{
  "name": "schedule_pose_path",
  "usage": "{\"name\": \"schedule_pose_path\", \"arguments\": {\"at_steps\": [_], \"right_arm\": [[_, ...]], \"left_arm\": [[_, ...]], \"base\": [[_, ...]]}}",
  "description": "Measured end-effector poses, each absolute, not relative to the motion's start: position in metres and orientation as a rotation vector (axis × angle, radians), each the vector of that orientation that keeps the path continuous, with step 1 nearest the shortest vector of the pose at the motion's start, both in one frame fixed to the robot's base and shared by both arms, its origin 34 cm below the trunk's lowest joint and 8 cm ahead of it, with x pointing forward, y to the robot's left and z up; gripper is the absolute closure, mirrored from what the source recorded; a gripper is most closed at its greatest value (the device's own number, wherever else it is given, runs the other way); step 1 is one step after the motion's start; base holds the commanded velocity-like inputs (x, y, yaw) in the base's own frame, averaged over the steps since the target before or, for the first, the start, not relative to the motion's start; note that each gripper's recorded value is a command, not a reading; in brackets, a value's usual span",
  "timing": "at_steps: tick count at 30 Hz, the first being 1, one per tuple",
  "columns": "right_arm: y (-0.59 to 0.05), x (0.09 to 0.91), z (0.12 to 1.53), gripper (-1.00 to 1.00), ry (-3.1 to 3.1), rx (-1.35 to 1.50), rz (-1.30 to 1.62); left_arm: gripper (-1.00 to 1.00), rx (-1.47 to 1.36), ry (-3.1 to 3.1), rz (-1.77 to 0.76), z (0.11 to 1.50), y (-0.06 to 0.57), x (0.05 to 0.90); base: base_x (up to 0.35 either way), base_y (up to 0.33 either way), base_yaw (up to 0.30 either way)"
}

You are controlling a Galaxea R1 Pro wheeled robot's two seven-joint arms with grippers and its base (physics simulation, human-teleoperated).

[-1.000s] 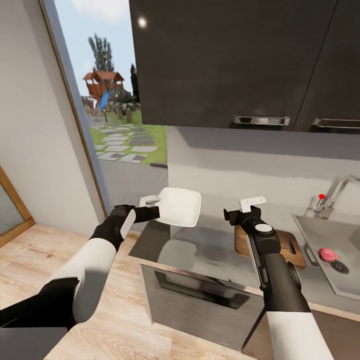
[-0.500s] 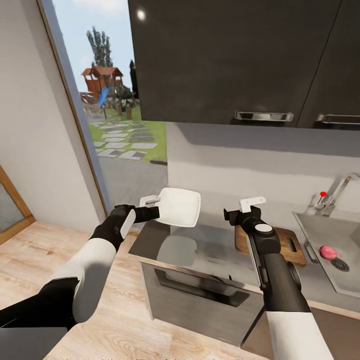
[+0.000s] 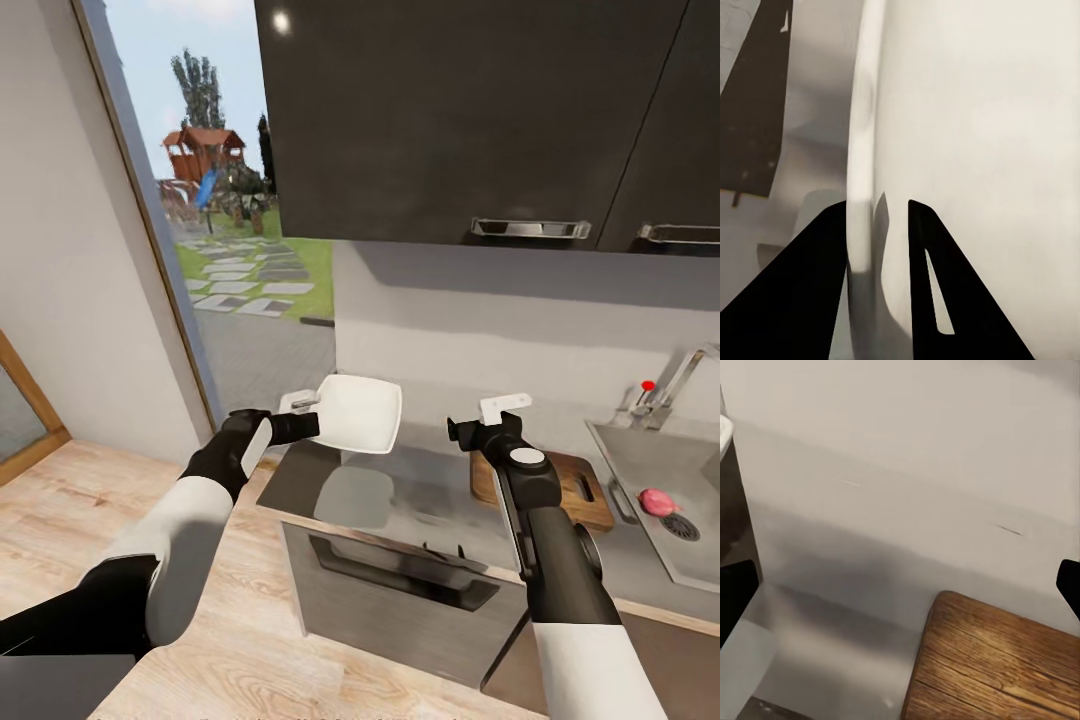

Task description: In the kitchen, take the Vidalia onion out of the sink, dice it on the chopping board with the paring knife, put the diced onion into the bowl on the countertop, then place both the paring knife and the chopping board into the sink.

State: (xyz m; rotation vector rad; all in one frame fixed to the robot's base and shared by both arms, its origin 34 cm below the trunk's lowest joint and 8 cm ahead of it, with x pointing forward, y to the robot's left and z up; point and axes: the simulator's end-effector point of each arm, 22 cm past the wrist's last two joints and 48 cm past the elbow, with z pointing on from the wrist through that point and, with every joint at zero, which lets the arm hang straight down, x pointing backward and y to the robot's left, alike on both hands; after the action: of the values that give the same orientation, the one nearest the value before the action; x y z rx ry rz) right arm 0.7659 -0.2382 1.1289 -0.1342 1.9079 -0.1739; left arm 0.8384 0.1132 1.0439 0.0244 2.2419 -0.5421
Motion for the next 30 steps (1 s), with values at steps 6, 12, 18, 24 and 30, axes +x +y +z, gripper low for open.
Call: {"name": "schedule_pose_path", "arguments": {"at_steps": [6,12,18,24,30], "right_arm": [[-0.238,0.767,1.123,-1.00,1.917,-0.135,-0.174],[-0.238,0.768,1.118,-1.00,1.924,-0.136,-0.174],[-0.238,0.769,1.113,-1.00,1.932,-0.137,-0.173],[-0.238,0.770,1.108,-1.00,1.939,-0.138,-0.173],[-0.239,0.770,1.106,-1.00,1.943,-0.137,-0.173]], "left_arm": [[1.00,0.028,2.250,-0.555,1.038,0.106,0.838],[1.00,0.032,2.258,-0.567,1.033,0.098,0.836],[1.00,0.031,2.265,-0.569,1.028,0.097,0.836],[1.00,0.028,2.273,-0.568,1.022,0.098,0.837],[1.00,0.027,2.277,-0.568,1.020,0.098,0.837]], "base": [[0.000,0.000,0.000],[0.000,0.000,0.000],[0.000,0.000,0.000],[0.000,0.000,0.000],[0.000,0.000,0.000]]}}
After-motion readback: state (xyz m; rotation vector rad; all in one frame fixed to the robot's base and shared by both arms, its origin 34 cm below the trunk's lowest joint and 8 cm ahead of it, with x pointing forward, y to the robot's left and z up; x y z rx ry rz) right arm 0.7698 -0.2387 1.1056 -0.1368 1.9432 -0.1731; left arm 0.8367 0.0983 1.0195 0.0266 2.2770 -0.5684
